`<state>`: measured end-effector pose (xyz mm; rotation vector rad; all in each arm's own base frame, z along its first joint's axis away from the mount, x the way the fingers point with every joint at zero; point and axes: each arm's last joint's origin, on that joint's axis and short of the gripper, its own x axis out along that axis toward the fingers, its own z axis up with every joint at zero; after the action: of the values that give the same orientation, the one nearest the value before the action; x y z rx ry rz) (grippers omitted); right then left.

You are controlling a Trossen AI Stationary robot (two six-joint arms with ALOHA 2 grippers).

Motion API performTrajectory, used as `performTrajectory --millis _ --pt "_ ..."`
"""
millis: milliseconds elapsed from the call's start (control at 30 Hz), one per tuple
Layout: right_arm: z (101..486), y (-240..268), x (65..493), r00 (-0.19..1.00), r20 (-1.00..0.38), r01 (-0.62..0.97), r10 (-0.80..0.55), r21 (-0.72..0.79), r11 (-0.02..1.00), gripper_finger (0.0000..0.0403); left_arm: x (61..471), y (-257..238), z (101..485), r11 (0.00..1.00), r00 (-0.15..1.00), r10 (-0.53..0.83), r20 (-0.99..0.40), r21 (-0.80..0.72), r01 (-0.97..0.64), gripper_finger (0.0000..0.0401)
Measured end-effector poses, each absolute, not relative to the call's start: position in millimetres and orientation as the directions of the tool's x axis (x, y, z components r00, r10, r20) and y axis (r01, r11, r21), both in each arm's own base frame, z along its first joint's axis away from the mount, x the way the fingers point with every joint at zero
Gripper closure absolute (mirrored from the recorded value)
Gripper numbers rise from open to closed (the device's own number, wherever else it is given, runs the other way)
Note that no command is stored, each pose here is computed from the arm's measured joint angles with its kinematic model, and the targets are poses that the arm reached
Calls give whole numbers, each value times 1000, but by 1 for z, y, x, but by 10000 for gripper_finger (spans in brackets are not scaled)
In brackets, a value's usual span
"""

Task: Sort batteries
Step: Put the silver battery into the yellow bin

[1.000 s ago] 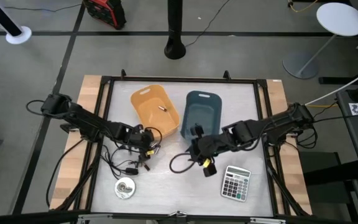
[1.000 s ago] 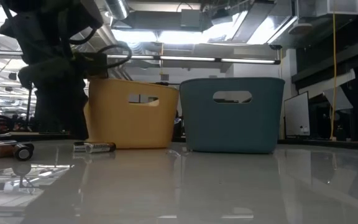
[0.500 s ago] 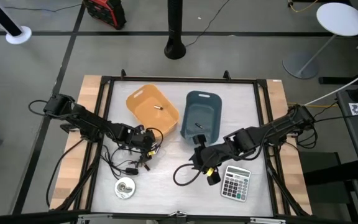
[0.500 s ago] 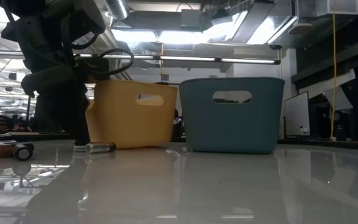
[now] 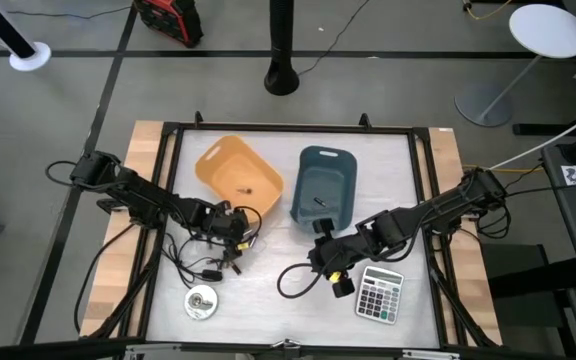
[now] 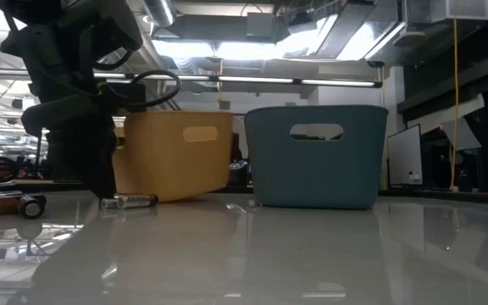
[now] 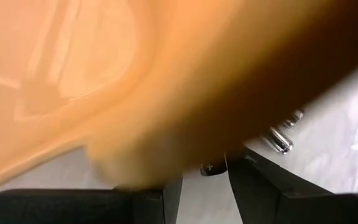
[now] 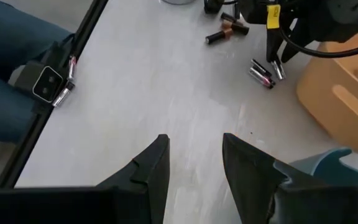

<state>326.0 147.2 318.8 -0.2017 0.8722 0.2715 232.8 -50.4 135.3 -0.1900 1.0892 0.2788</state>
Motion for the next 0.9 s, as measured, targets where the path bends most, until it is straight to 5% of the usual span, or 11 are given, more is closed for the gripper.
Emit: performTrajectory --millis 600,900 --pt "320 147 327 620 -769 -315 156 -62 947 258 231 -50 134 949 412 136 -901 -1 -314 354" --pt "320 147 327 621 -769 -313 155 -62 948 258 231 -50 135 954 419 134 -898 3 -299 352"
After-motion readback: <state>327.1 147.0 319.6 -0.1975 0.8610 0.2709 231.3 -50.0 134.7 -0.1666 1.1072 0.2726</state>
